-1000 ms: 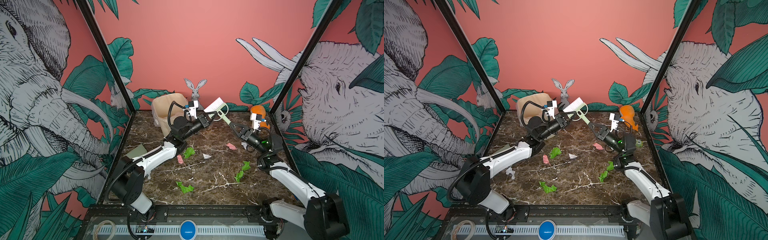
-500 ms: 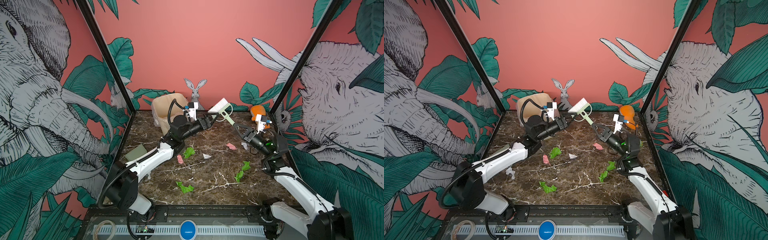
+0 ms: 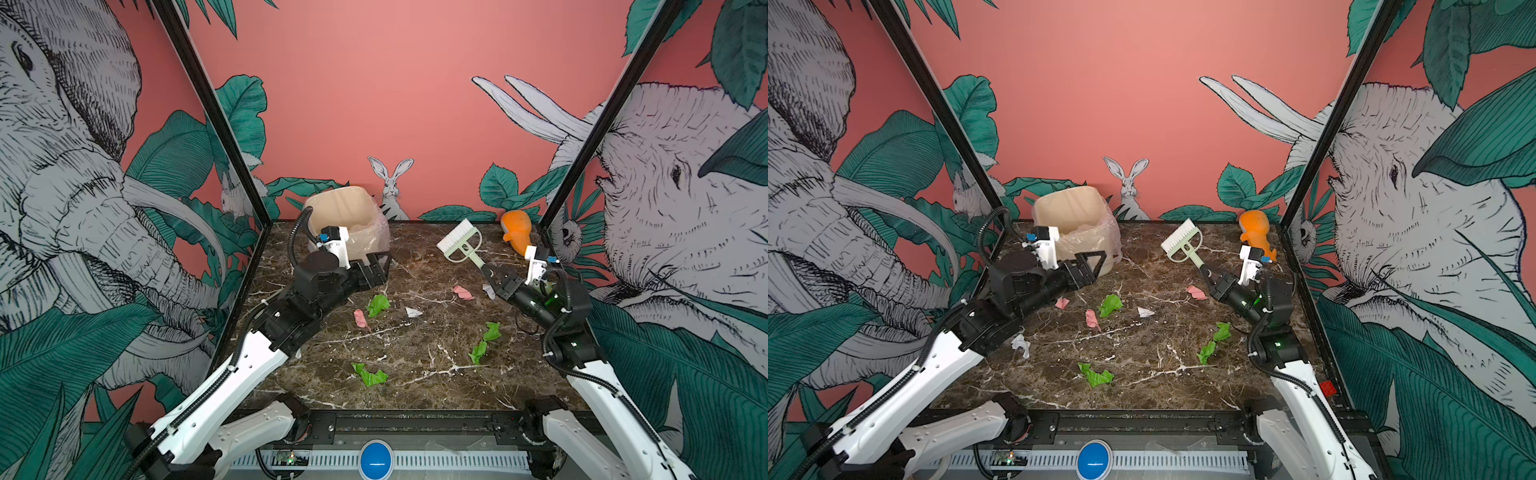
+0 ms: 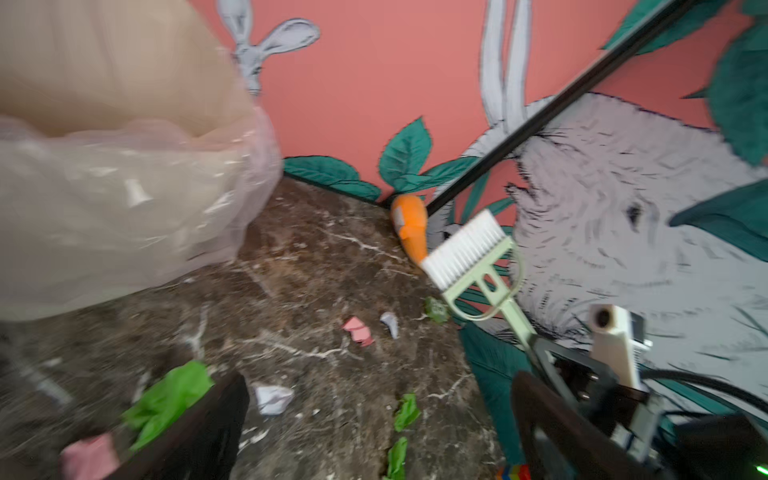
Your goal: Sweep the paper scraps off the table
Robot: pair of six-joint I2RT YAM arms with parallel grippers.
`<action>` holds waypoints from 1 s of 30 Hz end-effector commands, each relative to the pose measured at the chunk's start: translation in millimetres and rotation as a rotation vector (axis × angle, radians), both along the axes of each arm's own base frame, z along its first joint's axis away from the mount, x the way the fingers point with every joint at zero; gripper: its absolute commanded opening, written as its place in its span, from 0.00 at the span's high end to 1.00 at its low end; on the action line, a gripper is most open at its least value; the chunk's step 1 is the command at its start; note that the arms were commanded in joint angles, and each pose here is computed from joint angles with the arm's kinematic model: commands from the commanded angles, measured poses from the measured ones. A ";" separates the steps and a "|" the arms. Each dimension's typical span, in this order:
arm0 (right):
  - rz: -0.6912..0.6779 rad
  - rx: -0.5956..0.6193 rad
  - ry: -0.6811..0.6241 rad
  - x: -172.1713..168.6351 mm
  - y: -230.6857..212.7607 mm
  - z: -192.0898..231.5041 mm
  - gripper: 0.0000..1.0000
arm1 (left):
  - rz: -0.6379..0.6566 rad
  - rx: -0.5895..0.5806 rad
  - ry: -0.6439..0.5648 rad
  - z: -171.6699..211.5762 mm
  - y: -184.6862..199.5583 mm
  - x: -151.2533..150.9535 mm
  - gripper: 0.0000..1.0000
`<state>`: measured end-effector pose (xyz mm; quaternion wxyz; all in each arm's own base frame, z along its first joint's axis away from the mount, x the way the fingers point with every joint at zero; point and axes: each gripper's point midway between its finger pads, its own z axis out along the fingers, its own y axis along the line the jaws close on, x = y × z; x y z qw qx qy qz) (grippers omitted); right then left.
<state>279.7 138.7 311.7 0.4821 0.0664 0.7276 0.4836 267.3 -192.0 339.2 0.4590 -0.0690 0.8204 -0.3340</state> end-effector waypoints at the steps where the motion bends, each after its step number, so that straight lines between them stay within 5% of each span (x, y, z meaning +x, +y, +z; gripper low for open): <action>1: -0.024 -0.072 0.020 -7.6 -8.3 -10.9 1.00 | 0.238 0.240 0.215 -48.1 67.9 -22.1 0.01; 6: -0.022 -0.097 0.047 -14.2 -12.3 -15.3 1.00 | 0.350 0.339 0.389 -77.8 109.8 -45.3 0.00; 12: -0.016 -0.113 0.064 -20.0 -16.4 -16.6 1.00 | 0.441 0.310 0.561 -118.6 147.9 -54.2 0.01; 26: -0.004 -0.095 0.120 -21.2 -25.4 -34.3 1.00 | 0.527 0.332 0.701 -197.1 196.3 -24.3 0.04; 30: -0.001 -0.082 0.129 -16.7 -28.8 -37.9 1.00 | 0.549 0.332 0.755 -220.8 209.3 -16.6 0.15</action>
